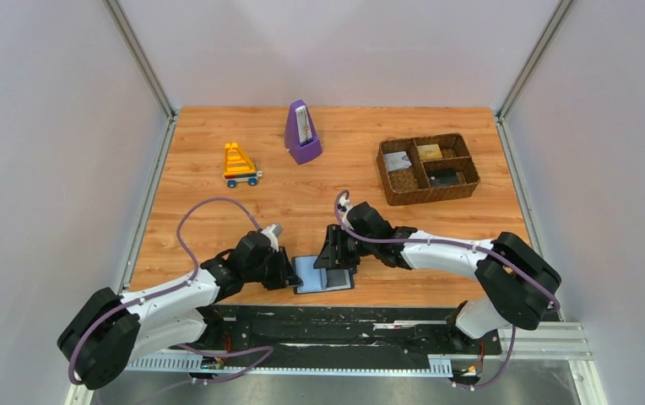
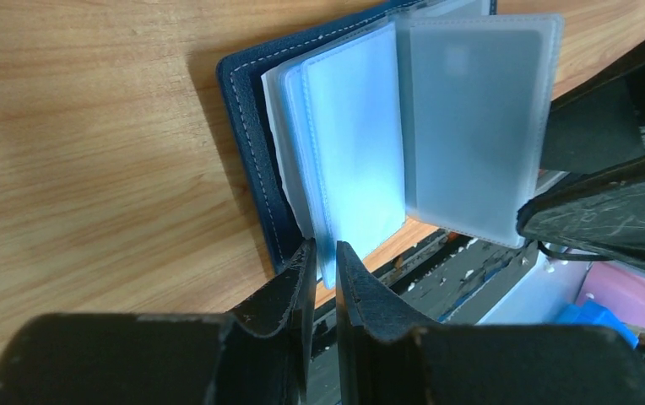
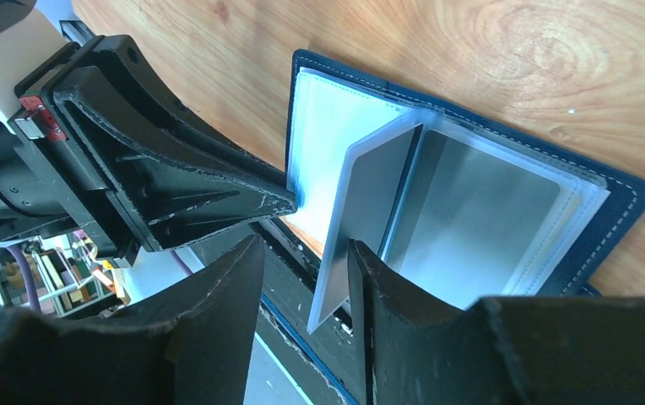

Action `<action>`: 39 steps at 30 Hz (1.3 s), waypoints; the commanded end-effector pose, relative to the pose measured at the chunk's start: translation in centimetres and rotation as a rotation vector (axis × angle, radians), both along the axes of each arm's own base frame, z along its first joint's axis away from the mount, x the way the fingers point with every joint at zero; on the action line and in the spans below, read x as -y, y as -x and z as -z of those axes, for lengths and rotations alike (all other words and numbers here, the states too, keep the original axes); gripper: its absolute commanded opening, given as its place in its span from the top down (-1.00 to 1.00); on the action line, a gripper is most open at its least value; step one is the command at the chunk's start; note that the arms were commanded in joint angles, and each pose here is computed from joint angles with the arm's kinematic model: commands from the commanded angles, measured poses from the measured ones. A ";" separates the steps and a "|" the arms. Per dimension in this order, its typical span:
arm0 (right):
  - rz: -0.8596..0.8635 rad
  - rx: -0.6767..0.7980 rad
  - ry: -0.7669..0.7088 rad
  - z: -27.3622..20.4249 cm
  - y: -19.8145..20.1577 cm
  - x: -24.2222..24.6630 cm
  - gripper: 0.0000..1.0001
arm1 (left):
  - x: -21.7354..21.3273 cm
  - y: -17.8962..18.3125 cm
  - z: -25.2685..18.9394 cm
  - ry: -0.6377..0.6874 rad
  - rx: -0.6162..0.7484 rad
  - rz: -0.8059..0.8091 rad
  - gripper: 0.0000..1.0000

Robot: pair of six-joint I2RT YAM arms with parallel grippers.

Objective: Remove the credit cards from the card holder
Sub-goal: Remove the credit card from the card holder.

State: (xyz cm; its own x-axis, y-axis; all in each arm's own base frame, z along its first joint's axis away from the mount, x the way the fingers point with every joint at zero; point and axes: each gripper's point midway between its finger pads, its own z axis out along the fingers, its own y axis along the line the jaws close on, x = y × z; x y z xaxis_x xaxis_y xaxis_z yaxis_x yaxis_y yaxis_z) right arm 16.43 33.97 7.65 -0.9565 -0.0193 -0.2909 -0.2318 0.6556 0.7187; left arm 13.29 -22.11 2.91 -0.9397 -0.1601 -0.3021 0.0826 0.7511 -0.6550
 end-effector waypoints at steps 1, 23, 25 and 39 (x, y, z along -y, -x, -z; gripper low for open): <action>-0.033 0.026 -0.075 -1.5 -0.4 -1.9 0.16 | 0.4 -0.4 -1.3 0.043 0.030 -0.010 0.55; -0.064 0.013 -0.083 -1.1 -0.1 -2.8 0.08 | 0.2 -2.5 -4.0 0.017 0.134 -0.053 0.53; -0.062 0.009 -0.076 -0.8 -0.1 -2.8 0.09 | 0.4 -2.7 -3.5 0.008 0.129 -0.048 0.53; 0.010 0.071 0.067 0.5 -1.6 -0.6 0.24 | 1.0 -3.3 -2.8 -0.005 0.129 -0.022 0.54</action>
State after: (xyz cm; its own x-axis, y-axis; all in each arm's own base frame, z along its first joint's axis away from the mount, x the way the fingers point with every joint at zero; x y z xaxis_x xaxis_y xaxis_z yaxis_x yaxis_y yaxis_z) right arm 16.58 34.19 5.76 -0.9574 -0.0421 -0.2857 -0.2329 0.6976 0.6776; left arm 15.08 -21.96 4.10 -0.9131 -0.1833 -0.3641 0.0911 0.7788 -0.6206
